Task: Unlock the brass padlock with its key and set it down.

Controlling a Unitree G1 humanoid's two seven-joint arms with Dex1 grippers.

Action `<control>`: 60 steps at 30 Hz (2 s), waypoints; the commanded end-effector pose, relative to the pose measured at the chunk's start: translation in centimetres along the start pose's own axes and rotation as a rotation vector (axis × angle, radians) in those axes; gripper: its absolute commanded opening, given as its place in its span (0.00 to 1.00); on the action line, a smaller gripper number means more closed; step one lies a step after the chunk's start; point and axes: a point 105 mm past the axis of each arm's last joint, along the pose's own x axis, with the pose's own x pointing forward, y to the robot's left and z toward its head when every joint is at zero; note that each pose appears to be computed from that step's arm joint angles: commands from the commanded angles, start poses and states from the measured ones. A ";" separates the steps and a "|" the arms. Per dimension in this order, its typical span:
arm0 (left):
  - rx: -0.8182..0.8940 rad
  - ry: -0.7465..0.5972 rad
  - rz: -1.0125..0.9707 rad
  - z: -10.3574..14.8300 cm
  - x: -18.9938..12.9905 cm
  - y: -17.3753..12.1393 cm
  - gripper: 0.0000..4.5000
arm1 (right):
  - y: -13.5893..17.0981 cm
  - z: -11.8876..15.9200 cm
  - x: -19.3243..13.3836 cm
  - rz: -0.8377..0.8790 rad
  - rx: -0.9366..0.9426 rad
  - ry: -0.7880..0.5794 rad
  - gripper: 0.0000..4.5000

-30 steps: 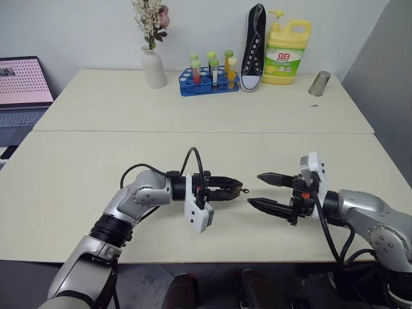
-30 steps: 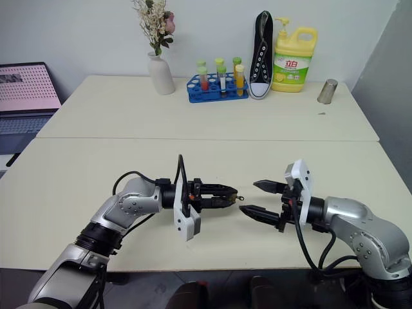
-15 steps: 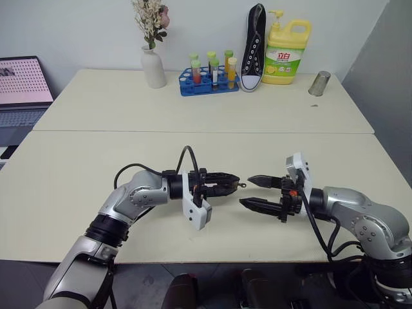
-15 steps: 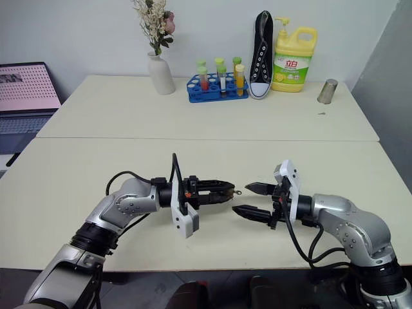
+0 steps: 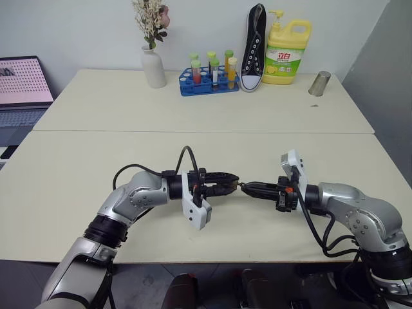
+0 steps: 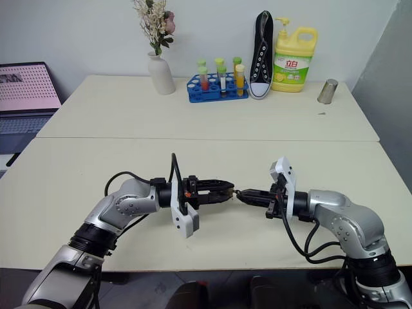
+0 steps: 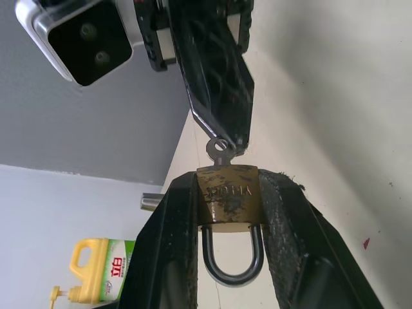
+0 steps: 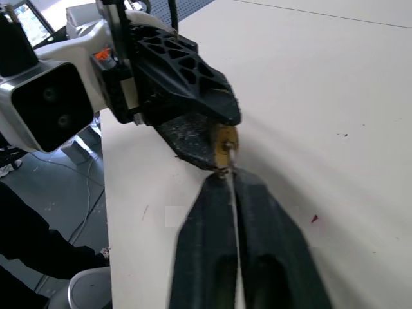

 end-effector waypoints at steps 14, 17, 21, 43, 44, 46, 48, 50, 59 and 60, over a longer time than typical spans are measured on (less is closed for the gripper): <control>0.005 -0.013 0.014 0.5 0.0 0.3 0.22 | 0.7 0.9 0.2 0.047 -0.045 -0.031 0.20; 0.003 -0.012 0.015 0.5 0.0 0.3 0.22 | 1.0 0.8 0.3 0.066 -0.034 -0.027 0.35; 0.002 -0.010 0.014 0.4 0.0 0.2 0.22 | 1.2 0.7 0.2 0.085 -0.010 -0.030 0.35; -0.006 -0.009 0.022 0.6 0.1 0.1 0.22 | 0.9 1.1 0.3 0.084 0.027 -0.048 0.00; -0.006 -0.009 0.022 0.6 0.1 0.1 0.22 | 0.9 1.1 0.3 0.086 0.031 -0.049 0.00; -0.001 -0.010 0.024 0.6 0.0 0.1 0.22 | 0.6 1.3 0.3 0.080 0.047 -0.034 0.00; 0.009 -0.011 0.024 0.6 0.0 0.0 0.22 | 0.4 1.5 0.2 0.080 0.078 -0.020 0.00; 0.021 -0.013 0.023 0.7 0.0 0.0 0.22 | 0.3 1.6 0.2 0.086 0.120 -0.003 0.00; 0.056 -0.026 0.021 0.9 -0.1 -0.2 0.22 | 0.1 2.3 0.1 0.148 0.395 0.091 0.00; 0.060 -0.027 0.019 0.9 -0.1 -0.3 0.22 | 0.1 2.4 0.1 0.151 0.418 0.099 0.00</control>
